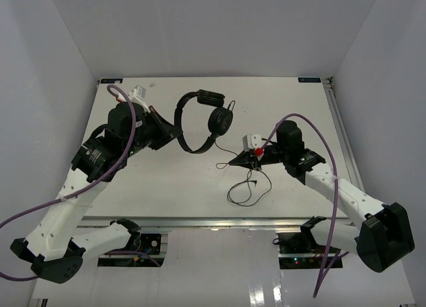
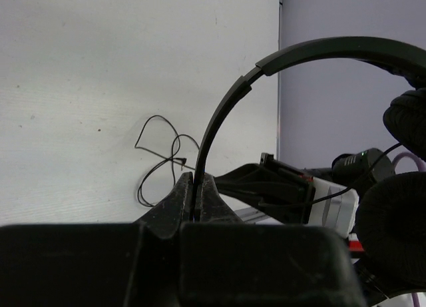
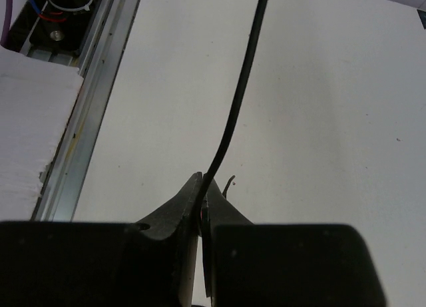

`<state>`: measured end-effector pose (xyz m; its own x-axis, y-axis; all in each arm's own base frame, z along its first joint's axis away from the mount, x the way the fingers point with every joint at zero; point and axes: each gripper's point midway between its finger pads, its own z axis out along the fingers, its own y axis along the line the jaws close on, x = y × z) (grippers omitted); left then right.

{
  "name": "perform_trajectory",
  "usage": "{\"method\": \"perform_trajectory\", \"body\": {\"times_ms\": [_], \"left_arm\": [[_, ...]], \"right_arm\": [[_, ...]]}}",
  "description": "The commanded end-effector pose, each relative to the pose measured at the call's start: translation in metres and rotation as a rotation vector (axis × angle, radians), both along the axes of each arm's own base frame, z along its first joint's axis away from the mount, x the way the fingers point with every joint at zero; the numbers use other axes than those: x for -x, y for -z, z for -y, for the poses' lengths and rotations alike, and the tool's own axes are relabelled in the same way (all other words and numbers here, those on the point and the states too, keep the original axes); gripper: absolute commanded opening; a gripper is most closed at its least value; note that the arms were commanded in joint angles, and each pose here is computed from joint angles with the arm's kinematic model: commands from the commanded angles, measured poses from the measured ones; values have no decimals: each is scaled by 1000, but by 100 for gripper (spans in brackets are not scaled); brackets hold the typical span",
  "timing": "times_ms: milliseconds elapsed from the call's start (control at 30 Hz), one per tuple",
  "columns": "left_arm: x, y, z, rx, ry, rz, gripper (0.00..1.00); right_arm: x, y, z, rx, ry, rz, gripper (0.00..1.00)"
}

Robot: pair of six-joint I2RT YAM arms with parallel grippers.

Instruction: Wrap the headphones

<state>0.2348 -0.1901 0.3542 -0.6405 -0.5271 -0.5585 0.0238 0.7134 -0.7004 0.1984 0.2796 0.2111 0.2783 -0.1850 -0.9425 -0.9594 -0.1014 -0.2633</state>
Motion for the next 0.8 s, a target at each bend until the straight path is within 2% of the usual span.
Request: {"method": "perform_trajectory", "body": {"times_ms": [0, 200, 267, 367, 500, 600, 667, 767], "left_arm": [[-36, -44, 16, 133, -69, 97, 0], [-88, -31, 25, 126, -200, 89, 0], [-103, -17, 21, 62, -243, 88, 0], [-128, 19, 16, -87, -273, 74, 0], [-141, 64, 20, -267, -178, 63, 0], [-136, 100, 25, -379, -50, 63, 0], [-134, 109, 29, -398, 6, 78, 0], [-120, 127, 42, -421, 171, 95, 0]], "right_arm": [[6, -22, -7, -1, 21, -45, 8], [-10, -31, -4, 111, 157, 10, 8], [-20, -25, 5, 191, 211, 56, 8], [-36, -43, 17, 249, 286, 181, 8], [-61, -60, 46, 361, 423, 354, 8], [-73, -69, 60, 413, 466, 463, 8], [-79, -73, 65, 432, 496, 496, 8], [-84, -86, 60, 405, 500, 504, 8]]}}
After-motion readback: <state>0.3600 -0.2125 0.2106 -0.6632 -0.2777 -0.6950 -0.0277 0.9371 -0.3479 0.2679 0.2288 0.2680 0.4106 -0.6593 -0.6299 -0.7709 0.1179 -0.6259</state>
